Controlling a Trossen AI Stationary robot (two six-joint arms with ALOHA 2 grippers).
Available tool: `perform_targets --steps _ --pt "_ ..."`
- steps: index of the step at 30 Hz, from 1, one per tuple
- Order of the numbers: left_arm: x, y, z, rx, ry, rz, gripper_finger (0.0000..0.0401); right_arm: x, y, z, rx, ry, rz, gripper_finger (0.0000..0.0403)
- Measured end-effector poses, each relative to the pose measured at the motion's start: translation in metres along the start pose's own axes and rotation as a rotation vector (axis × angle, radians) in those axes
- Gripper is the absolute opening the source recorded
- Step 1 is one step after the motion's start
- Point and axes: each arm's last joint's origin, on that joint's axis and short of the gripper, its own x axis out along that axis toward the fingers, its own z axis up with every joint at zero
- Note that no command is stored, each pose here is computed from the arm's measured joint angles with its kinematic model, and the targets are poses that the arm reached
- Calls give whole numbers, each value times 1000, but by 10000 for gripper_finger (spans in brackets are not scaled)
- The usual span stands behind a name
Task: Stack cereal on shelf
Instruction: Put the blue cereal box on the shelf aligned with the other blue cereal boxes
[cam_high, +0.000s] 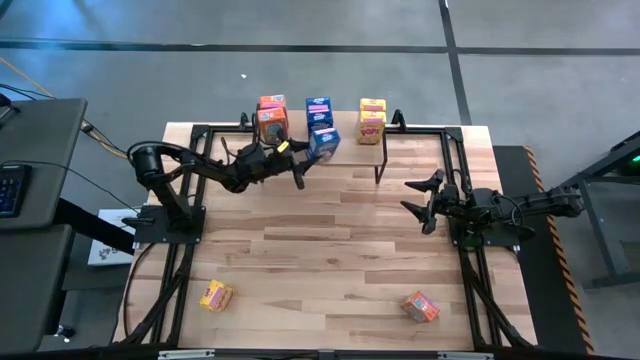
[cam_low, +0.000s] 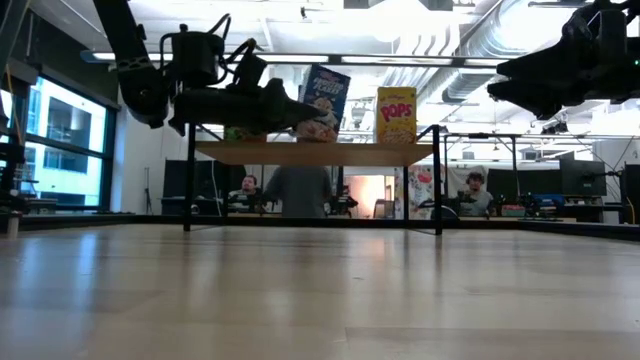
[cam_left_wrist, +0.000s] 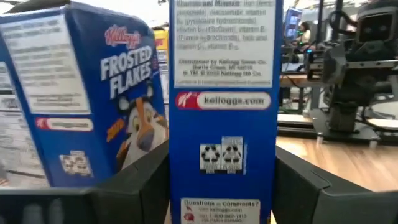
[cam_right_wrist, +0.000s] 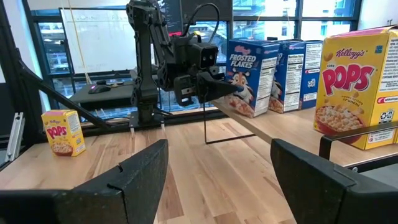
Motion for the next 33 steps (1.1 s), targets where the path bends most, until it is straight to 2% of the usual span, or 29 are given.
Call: perform_targets --steps 7,22,33 --pt "0 1 -1 -2 10 41 237 0 0 0 0 0 0 277" --pt "0 1 -1 -28 10 53 297 0 0 0 0 0 0 277" --pt "-4 -7 8 6 -2 122 304 0 0 0 0 0 0 277"
